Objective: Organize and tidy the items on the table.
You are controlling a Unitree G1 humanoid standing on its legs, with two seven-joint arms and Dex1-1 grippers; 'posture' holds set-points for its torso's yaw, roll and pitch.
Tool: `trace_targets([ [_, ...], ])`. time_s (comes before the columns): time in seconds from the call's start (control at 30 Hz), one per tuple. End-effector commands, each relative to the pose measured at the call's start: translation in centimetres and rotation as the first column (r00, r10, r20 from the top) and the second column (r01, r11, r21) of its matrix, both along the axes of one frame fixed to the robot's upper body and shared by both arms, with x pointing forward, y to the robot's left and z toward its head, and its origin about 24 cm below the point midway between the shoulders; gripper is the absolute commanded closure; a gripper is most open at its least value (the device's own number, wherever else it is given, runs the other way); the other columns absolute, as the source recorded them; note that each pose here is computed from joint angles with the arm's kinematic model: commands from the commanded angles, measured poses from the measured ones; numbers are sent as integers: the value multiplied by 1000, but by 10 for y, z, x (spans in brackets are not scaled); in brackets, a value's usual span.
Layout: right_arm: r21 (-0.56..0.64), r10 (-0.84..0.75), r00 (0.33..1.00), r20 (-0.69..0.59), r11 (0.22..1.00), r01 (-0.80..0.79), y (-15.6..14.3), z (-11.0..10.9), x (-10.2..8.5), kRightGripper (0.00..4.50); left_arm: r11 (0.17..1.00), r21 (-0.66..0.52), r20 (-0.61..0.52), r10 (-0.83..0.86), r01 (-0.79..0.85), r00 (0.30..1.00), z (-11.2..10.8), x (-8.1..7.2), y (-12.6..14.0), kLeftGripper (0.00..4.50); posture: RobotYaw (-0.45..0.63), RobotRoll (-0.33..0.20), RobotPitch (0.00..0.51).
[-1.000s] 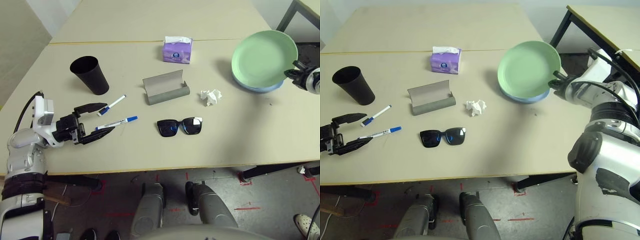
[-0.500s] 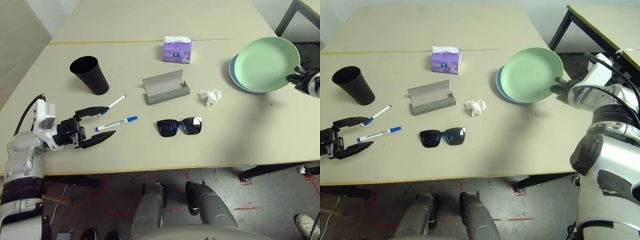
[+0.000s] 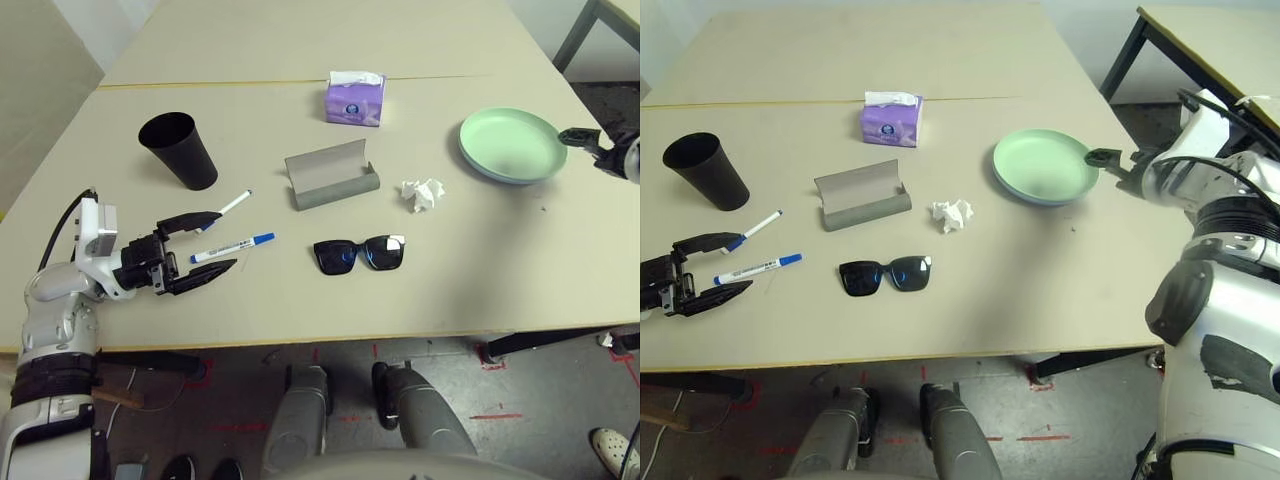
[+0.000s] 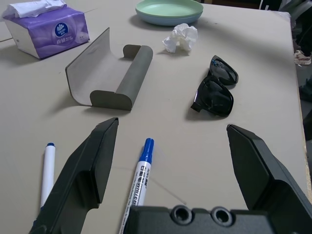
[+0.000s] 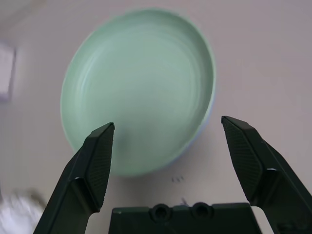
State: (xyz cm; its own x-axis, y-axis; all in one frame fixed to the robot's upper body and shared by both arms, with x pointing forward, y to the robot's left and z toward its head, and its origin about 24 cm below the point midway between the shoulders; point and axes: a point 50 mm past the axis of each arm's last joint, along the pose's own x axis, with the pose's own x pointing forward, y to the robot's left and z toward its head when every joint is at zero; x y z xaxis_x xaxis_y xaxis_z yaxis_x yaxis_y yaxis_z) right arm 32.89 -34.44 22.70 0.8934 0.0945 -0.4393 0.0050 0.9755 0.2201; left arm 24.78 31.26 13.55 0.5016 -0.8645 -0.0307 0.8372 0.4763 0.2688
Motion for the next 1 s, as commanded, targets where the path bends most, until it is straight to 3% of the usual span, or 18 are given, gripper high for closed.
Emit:
trace_targets([
  [0.03, -107, 228, 974, 11, 968, -225, 36, -11, -31, 35, 1000, 5, -18, -2, 2, 1000, -5, 0, 1, 0, -32, 0, 223],
  [0.23, -299, 448, 891, 65, 861, -411, 86, -27, -80, 35, 1000, 5, -21, -12, 13, 1000, -4, 5, 1, 0, -57, 0, 228],
  [0.37, -332, 513, 851, 113, 827, -454, 108, -38, -92, 35, 1000, 11, -24, -28, 28, 999, -1, 9, 1, 0, -68, 0, 224],
  [0.83, -450, 553, 803, 223, 789, -418, 145, -75, -49, 35, 999, 30, -22, -42, 42, 999, 4, 10, 4, 0, -44, 0, 212],
  [1.0, -434, 563, 792, 236, 790, -433, 153, -84, -39, 35, 999, 26, -22, -37, 38, 999, 3, 9, 3, 0, -34, 0, 213],
])
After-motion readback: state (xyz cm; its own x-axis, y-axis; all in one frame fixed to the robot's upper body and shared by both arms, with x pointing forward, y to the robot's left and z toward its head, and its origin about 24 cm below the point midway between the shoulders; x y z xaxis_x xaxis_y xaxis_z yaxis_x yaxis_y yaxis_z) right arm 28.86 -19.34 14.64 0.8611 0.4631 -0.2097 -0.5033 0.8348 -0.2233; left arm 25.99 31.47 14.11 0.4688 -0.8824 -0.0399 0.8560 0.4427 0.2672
